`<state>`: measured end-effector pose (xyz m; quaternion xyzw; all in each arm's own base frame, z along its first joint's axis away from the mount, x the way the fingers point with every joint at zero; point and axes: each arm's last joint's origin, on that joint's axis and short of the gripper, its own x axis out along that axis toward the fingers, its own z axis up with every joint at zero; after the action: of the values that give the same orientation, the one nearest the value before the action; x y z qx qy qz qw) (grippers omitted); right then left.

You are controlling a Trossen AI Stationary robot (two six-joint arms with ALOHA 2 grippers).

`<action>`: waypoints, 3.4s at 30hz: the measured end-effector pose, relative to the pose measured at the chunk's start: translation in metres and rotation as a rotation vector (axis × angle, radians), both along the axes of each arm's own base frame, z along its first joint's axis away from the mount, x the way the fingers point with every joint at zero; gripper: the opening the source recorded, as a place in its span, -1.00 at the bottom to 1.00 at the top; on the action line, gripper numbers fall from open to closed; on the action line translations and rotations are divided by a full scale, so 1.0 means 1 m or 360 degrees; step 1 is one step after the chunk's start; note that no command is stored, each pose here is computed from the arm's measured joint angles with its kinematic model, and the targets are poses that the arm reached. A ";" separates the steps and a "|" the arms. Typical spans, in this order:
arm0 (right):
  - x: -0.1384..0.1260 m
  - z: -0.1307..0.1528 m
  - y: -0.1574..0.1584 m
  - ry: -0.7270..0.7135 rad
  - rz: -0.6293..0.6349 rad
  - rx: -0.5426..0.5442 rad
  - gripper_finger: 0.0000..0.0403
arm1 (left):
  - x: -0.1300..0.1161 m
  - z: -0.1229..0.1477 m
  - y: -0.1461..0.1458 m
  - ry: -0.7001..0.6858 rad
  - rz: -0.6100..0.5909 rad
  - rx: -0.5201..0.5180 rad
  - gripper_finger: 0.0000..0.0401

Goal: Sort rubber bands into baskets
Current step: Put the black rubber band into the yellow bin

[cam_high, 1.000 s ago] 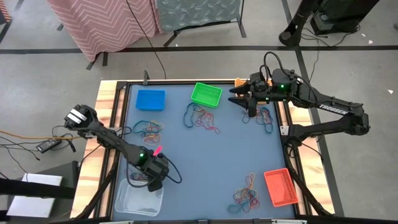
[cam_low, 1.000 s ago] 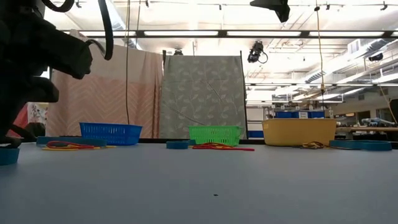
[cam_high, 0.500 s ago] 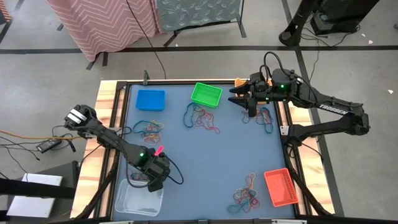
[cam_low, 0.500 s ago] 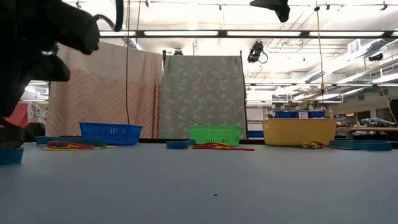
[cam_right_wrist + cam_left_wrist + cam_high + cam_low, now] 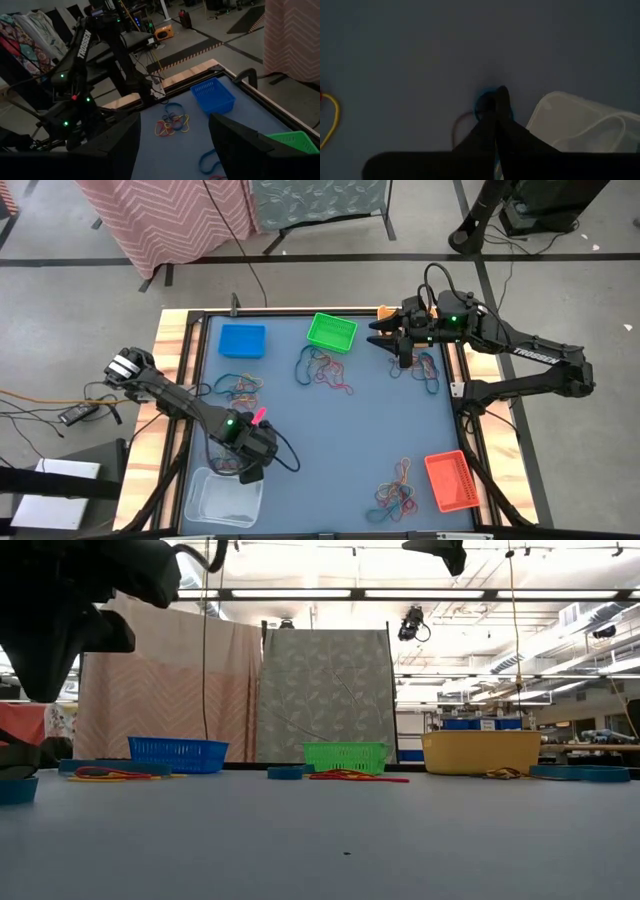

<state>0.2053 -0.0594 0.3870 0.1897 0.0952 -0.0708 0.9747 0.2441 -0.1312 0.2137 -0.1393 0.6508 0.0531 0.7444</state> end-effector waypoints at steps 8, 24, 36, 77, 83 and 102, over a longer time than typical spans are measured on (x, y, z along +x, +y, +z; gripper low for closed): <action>0.000 0.000 0.000 0.0002 0.0003 -0.0013 0.23 | 0.004 0.001 -0.002 -0.0057 0.0000 -0.0047 -0.52; 0.000 0.000 0.000 0.0005 0.0006 -0.0028 0.23 | -0.004 -0.027 -0.001 -0.0018 0.0002 -0.0161 -0.04; 0.000 0.000 0.000 0.0005 0.0007 -0.0027 0.23 | -0.007 -0.038 0.002 -0.0048 -0.0013 -0.0122 -0.04; -0.001 -0.004 0.000 0.0064 0.0007 -0.0010 0.23 | -0.012 -0.043 -0.004 -0.0085 0.0015 -0.0060 -0.26; -0.001 -0.004 0.000 0.0063 0.0007 -0.0010 0.23 | -0.013 -0.043 -0.008 -0.0089 0.0006 -0.0079 -0.26; -0.001 -0.004 0.000 0.0062 0.0007 -0.0010 0.23 | -0.010 -0.055 -0.012 0.0007 -0.0007 -0.0129 -0.39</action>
<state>0.2044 -0.0592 0.3833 0.1851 0.1143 -0.0726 0.9733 0.2345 -0.1430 0.1587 -0.1679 0.6544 0.0254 0.7368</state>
